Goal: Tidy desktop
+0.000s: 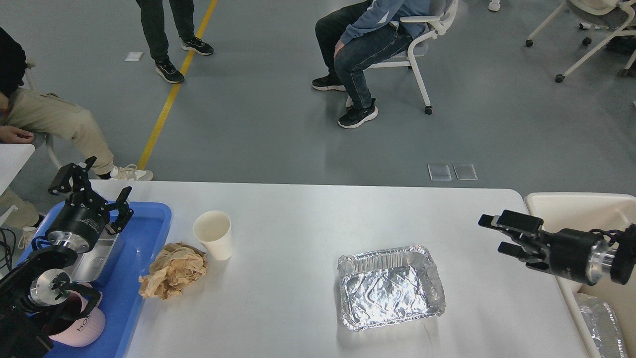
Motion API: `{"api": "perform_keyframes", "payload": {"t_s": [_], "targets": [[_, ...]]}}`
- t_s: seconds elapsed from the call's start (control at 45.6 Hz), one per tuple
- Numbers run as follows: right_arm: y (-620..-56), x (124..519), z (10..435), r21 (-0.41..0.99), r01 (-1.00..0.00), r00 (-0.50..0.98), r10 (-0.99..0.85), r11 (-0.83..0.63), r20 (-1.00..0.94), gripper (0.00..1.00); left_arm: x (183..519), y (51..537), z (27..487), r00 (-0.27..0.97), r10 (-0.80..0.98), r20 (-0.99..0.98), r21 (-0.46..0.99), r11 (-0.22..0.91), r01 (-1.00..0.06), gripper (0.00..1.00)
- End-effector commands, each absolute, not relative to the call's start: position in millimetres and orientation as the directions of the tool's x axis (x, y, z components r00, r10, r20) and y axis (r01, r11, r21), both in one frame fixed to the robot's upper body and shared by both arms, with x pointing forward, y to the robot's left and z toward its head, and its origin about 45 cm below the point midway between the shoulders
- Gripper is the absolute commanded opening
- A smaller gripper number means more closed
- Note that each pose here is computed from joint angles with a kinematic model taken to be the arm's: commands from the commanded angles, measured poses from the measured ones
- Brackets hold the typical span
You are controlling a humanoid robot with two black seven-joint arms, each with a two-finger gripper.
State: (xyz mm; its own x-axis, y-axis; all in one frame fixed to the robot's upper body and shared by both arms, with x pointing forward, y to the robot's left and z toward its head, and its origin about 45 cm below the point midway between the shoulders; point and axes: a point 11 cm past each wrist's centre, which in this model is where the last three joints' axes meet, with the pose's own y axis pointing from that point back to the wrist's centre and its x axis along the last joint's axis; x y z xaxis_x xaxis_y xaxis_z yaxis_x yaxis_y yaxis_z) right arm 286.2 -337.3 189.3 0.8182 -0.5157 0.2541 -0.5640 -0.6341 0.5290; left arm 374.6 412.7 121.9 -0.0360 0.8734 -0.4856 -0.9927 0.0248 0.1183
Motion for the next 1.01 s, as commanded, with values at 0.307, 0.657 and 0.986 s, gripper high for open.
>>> {"api": "perform_keyframes", "payload": {"t_s": [0.307,0.657,0.986], "targets": [[-303.3,296.7,138.1,0.598,-0.451,0.89,-0.382,-0.663,0.249,1.0,360.8,430.0,118.0,-0.055,0.877,-0.477,0.127,0.007,-0.992,0.97],[-311.9,299.9,106.8,0.656,-0.437,0.891,-0.395,-0.615,0.223,1.0,355.7,440.0,120.0,-0.06,0.88,-0.472,0.12,-0.003,-0.993,0.97],[-296.6,299.3,90.0,0.639,-0.438,0.887,-0.42,-0.632,0.193,1.0,356.9,436.3,119.3,-0.056,0.875,-0.482,0.117,0.001,-0.993,0.97]]}}
